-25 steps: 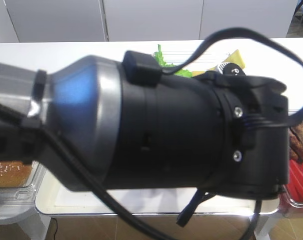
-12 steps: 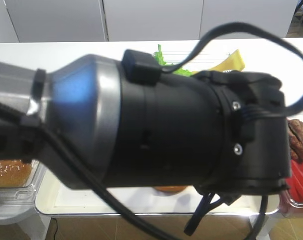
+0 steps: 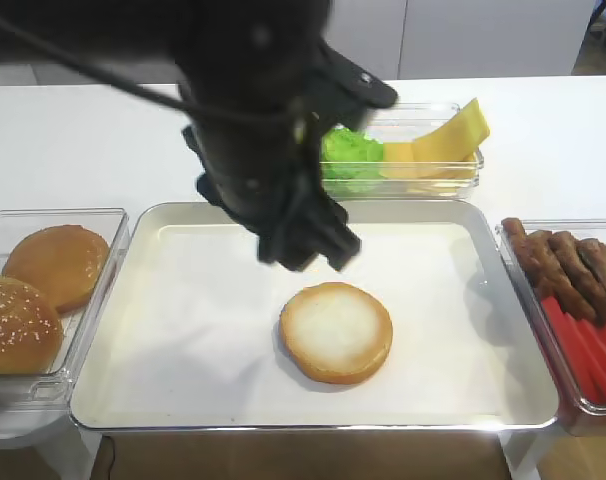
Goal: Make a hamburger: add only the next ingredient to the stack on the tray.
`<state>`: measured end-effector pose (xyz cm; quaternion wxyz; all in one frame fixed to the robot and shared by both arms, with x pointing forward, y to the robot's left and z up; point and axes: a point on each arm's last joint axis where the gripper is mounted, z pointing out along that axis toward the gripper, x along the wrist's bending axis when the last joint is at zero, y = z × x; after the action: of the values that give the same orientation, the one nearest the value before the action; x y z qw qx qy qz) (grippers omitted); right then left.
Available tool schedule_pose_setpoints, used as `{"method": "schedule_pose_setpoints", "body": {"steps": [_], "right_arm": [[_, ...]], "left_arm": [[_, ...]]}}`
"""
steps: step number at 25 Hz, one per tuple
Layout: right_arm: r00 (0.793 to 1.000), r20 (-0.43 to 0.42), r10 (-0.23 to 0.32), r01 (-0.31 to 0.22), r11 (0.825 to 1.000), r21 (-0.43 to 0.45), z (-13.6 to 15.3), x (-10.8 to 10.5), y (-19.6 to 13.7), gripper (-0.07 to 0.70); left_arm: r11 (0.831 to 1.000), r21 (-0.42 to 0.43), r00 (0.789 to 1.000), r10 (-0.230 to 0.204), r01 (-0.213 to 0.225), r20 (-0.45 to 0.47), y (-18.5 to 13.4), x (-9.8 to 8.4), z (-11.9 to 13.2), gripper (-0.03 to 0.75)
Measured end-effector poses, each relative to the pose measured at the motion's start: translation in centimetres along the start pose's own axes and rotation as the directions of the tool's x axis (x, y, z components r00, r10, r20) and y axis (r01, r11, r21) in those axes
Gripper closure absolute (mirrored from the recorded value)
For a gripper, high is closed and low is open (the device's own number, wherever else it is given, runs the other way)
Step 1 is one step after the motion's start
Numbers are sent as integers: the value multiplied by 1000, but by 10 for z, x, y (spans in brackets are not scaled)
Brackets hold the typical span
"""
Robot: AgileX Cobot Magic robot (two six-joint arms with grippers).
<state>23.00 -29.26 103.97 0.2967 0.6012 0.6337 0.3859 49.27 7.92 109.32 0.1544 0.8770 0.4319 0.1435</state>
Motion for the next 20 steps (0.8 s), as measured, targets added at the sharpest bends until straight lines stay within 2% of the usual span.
{"method": "schedule_pose_setpoints", "body": {"steps": [4, 7, 10, 14, 17, 20], "right_arm": [[1000, 0, 0, 0, 1000, 0, 0, 0, 0, 136], [1000, 0, 0, 0, 1000, 0, 0, 0, 0, 136], [1000, 0, 0, 0, 1000, 0, 0, 0, 0, 136], [1000, 0, 2, -2, 1000, 0, 0, 0, 0, 137], [1000, 0, 2, -2, 1000, 0, 0, 0, 0, 136], [1000, 0, 2, -2, 1000, 0, 0, 0, 0, 136]], "left_arm": [[987, 26, 988, -157, 157, -9, -14, 57, -20, 281], [964, 9, 963, -264, 265, -55, -33, 93, -38, 290], [935, -8, 931, -353, 353, -90, -59, 116, -52, 307], [897, -34, 890, -441, 440, -115, -102, 125, -72, 315], [882, -59, 873, -472, 468, -126, -135, 118, -87, 317], [873, -100, 864, -488, 478, -123, -166, 105, -103, 317]]}}
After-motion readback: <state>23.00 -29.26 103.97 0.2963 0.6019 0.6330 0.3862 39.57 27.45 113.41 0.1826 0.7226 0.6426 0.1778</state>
